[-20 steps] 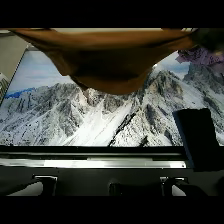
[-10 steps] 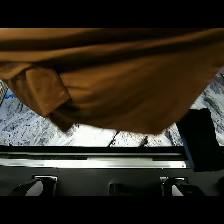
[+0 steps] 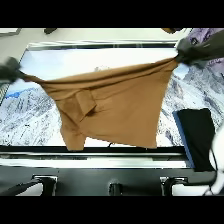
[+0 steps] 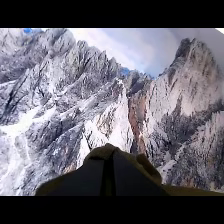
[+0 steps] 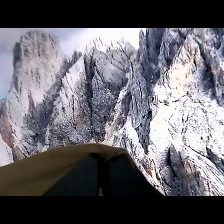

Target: Fold the clothes and pants, and hang the long-sleeved shirts on hangers.

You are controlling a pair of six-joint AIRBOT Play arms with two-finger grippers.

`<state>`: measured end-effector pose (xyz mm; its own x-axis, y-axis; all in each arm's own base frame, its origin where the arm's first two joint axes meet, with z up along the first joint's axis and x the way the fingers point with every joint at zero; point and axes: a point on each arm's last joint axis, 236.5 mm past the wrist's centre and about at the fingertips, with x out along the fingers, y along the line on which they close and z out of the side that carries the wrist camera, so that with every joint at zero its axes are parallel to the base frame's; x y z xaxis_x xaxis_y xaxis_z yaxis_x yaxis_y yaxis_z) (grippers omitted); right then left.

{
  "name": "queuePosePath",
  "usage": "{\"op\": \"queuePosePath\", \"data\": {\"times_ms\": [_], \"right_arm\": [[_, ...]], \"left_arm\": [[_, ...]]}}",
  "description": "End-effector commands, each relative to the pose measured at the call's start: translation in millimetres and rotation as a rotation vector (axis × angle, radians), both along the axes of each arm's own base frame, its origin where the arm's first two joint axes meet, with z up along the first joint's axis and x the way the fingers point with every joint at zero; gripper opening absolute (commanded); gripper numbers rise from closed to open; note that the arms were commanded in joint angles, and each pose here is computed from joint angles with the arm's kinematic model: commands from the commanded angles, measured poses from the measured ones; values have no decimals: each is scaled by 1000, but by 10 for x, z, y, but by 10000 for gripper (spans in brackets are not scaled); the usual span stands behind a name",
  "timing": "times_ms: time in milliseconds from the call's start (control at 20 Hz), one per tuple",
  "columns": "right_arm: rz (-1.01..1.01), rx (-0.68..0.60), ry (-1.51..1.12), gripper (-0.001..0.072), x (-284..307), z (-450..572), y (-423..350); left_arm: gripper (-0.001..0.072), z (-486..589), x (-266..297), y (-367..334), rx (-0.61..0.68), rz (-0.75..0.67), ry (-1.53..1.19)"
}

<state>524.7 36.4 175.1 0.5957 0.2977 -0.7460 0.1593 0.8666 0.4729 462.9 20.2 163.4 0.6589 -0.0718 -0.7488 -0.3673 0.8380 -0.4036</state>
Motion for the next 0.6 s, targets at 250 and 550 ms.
{"op": "queuePosePath", "data": {"times_ms": [250, 550], "right_arm": [[-17, 219, 186, 26, 775, -1878, 528], [27, 229, 240, 253, 630, -1893, 740]], "left_arm": [[16, -1812, 1018, -465, -110, 38, 35], [330, -1806, 898, -313, -110, 29, 115]]}}
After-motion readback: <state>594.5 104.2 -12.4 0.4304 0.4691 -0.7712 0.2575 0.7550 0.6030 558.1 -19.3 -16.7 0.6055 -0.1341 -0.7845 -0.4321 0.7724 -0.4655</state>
